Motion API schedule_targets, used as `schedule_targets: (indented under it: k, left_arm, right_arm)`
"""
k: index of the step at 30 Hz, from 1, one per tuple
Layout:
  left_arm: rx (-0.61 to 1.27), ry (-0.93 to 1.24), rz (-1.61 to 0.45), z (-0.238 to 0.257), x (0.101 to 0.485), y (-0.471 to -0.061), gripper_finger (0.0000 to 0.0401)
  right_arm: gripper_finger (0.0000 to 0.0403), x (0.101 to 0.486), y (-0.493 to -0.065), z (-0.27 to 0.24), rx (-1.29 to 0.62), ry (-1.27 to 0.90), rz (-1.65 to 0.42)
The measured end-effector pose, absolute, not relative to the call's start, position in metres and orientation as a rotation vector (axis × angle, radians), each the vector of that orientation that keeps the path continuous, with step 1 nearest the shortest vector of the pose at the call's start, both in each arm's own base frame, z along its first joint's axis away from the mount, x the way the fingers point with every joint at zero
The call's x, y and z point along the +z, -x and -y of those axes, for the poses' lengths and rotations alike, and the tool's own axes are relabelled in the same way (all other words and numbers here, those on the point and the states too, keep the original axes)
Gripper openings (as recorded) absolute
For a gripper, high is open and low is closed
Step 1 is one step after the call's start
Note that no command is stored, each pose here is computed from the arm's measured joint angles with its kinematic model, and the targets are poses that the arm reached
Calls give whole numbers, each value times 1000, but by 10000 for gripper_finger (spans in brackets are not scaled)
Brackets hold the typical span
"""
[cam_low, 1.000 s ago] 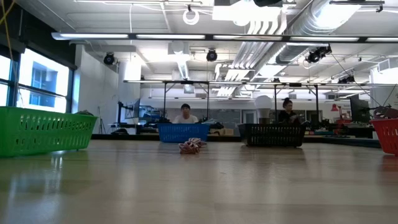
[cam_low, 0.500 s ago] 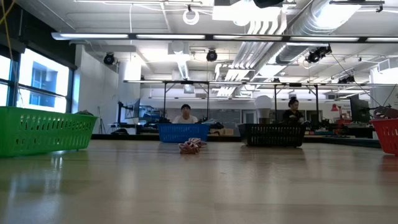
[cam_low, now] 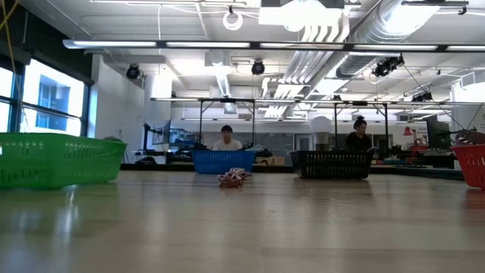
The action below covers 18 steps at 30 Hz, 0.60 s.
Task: Pick & Place USB Port
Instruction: Put the violet charger cable into the black bin
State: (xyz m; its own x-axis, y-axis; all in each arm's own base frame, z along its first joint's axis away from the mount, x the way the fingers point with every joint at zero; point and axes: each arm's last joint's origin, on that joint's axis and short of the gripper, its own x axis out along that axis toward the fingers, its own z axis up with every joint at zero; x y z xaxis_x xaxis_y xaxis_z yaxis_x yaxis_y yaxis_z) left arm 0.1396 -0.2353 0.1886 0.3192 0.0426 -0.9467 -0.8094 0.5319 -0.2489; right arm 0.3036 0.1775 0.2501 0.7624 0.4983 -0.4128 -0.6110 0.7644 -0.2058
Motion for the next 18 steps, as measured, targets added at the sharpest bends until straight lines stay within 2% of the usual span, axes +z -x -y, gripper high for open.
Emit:
schedule_targets:
  k: [9,13,18]
  left_arm:
    - [456,688,-782,245,272,-155,8]
    - [341,495,-585,249,304,-163,8]
    - [250,195,-400,257,324,-171,8]
  right_arm:
    - [108,250,-304,-177,596,357,-342]
    - [108,252,-305,-177,580,354,-322]
    - [108,261,-310,-175,432,356,-234]
